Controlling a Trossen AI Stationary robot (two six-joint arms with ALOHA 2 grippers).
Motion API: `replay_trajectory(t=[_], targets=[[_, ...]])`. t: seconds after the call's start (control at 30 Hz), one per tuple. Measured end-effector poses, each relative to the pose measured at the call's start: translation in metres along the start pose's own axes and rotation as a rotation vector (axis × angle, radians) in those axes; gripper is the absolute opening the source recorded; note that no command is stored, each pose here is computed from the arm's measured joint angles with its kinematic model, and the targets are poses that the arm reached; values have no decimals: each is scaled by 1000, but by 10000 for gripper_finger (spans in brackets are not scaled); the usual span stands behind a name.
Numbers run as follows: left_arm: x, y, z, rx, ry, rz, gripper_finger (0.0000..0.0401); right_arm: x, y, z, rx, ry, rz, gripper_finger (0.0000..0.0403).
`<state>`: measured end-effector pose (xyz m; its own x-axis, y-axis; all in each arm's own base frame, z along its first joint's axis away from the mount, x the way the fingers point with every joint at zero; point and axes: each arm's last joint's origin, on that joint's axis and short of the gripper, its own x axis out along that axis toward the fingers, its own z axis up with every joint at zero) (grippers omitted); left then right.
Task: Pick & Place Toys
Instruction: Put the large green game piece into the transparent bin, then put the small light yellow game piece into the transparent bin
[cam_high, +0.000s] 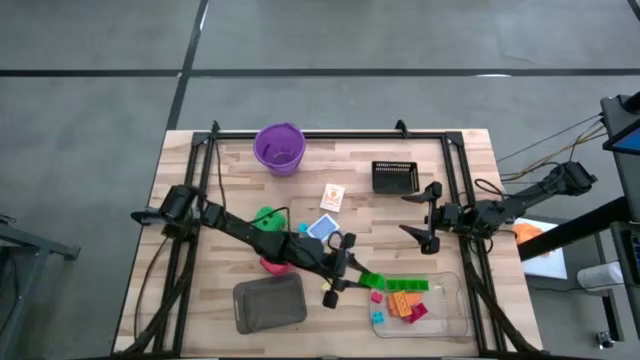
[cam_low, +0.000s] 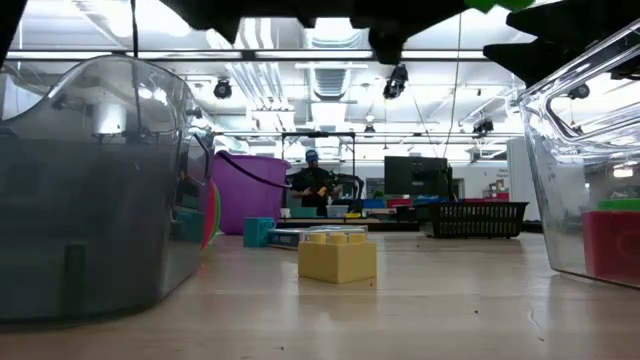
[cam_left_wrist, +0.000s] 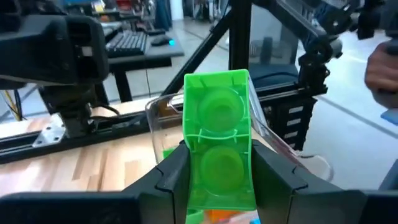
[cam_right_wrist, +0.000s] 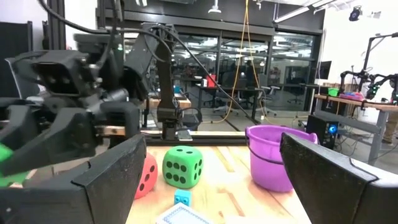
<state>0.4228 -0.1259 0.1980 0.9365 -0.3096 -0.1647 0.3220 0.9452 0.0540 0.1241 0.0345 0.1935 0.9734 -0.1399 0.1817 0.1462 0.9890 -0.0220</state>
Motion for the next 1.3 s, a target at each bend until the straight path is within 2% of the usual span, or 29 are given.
replay_trajectory(t=[0.1, 0.33, 0.63, 0.7, 0.9, 1.0, 1.13, 1.3], targets=[[11, 0, 1, -1, 18, -12, 128, 0, 0, 0, 0, 0, 0, 362], [42, -3, -20, -11, 85, -72, 128, 0, 0, 0, -1, 2, 0, 362], [51, -3, -27, -19, 174, -78, 131, 0, 0, 0, -1, 2, 0, 362], [51, -3, -27, -20, 180, -78, 164, 0, 0, 0, -1, 2, 0, 362], [50, -3, -27, -20, 181, -77, 300, 0, 0, 0, -1, 2, 0, 362], [50, -3, -27, -20, 180, -77, 347, 0, 0, -1, -3, 4, 1, 362], [48, -2, -20, -19, 169, -77, 371, 1, 0, -1, -6, 9, 1, 362], [36, -4, 0, -20, 200, -83, 361, 1, 1, -2, -9, 16, 2, 362]])
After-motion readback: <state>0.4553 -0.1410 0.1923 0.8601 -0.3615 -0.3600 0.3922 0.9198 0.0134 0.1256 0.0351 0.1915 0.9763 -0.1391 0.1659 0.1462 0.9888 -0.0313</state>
